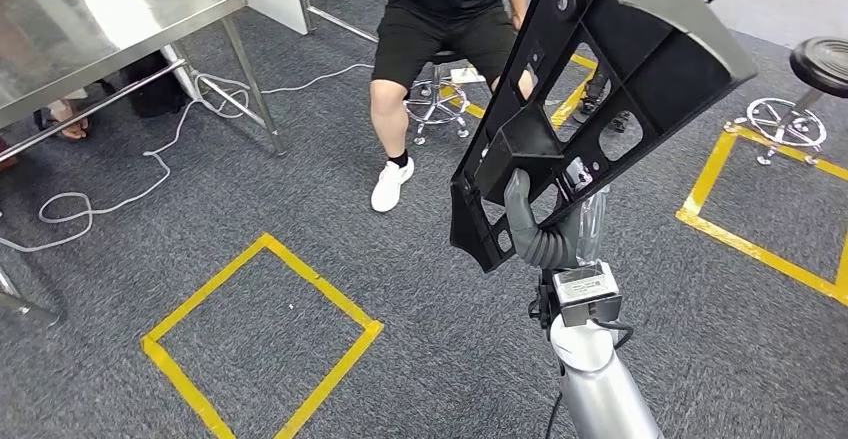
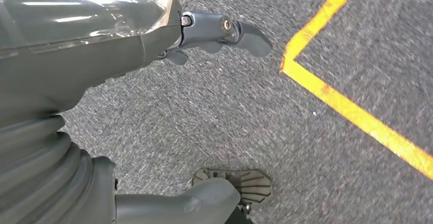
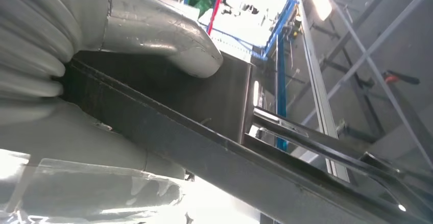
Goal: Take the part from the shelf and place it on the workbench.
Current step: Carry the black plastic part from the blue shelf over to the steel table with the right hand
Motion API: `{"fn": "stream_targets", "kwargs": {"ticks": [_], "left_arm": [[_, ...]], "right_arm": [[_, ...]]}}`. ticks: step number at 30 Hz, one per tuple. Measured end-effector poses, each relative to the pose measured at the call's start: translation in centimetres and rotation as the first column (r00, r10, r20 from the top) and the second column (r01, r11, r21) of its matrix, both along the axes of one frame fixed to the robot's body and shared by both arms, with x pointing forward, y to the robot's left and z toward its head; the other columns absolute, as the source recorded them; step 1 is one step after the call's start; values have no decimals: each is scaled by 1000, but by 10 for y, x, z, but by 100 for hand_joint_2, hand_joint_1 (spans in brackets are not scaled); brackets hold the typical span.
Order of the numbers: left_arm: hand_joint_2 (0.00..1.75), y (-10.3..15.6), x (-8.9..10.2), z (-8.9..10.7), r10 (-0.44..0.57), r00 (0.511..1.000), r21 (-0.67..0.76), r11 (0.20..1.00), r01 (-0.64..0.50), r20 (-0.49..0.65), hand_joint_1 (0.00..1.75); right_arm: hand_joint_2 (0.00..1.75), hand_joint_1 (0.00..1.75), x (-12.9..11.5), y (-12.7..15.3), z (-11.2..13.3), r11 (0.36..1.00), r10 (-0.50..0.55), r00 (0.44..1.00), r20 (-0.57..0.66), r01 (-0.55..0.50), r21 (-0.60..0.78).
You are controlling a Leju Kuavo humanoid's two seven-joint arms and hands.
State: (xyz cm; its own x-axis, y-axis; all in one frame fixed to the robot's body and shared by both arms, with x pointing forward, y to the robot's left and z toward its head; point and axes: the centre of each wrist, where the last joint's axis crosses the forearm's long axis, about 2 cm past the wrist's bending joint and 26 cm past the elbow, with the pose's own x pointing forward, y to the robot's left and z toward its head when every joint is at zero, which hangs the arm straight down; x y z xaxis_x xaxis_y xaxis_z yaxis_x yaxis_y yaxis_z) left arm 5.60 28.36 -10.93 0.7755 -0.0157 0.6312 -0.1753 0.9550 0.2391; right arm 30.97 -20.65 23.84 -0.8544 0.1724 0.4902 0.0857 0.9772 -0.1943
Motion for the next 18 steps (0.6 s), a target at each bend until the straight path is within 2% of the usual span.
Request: {"fn": "stream_targets", "kwargs": {"ticks": [18], "left_arm": [[175, -4, -4, 0, 4, 1000, 3, 1000, -4, -9, 0]], "right_arm": [[175, 175, 4, -2, -2, 1000, -1, 1000, -10, 1, 4]]}}
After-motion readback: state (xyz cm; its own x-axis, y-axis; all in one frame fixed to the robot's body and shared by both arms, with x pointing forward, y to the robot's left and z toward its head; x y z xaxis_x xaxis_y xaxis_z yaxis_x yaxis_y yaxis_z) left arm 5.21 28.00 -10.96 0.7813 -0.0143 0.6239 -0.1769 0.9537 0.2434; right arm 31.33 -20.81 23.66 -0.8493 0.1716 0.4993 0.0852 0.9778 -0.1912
